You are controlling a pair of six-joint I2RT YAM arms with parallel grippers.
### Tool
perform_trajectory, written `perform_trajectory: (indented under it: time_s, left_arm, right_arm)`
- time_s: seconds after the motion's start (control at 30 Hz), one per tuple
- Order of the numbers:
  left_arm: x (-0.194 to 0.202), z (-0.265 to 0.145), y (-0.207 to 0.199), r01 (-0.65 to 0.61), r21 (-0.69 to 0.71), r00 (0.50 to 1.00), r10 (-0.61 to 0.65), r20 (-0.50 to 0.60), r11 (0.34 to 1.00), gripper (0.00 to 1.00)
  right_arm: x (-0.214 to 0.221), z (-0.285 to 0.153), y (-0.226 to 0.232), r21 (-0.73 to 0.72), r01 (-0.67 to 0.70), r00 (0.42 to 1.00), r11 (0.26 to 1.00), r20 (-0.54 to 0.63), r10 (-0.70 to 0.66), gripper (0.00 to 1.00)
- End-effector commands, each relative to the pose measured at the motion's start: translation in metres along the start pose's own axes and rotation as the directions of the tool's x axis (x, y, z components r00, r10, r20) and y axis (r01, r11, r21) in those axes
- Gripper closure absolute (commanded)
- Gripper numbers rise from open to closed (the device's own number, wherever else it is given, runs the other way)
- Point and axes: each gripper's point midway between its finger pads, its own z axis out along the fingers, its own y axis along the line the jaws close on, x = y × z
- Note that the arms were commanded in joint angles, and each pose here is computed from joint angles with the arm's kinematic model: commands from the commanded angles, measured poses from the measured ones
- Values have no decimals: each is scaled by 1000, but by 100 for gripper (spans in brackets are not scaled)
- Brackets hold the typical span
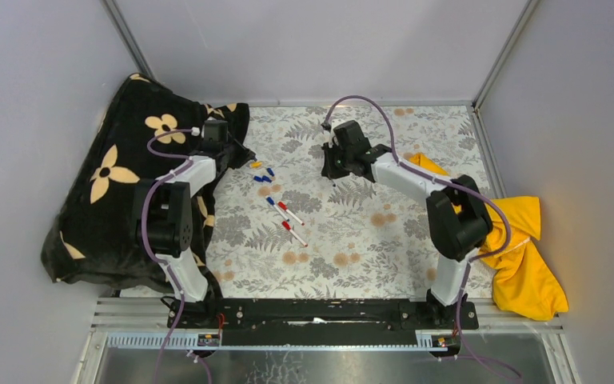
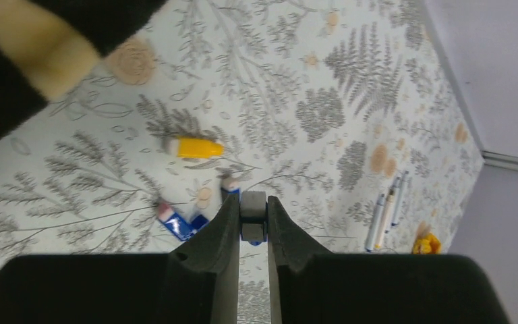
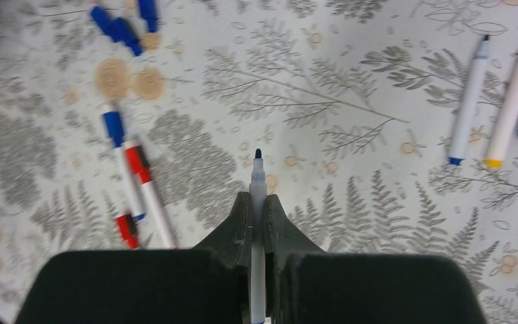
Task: Open the pen caps
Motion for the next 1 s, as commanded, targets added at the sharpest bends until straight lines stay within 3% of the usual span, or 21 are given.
perform_trajectory:
  time_s: [0.0,0.1,0.37,0.8,0.97]
  left_arm:
    - [3,-3,23,-24,-98,999,26,21,995,81]
    - [8,1,31,-18,-120,1000,20,13,993,71]
    - [18,11,37,-18,-143,1000,17,-11,989,57]
    - [14,6,31,-13,-136,1000,15,14,991,56]
    - [8,-4,18,-10,-106,999,15,43,994,55]
  right_arm:
    - [-14,18,-36,129,48,999,991,-5,-48,100]
    - [-17,32,-51,178,61,998,982,-12,-60,100]
    - [-11,56,-85,283,92,995,955,-66,-77,99]
    - [-16,69,-120,369,139,990,919,-77,-119,85]
    - [-19,76,-129,392,173,985,904,-73,-157,69]
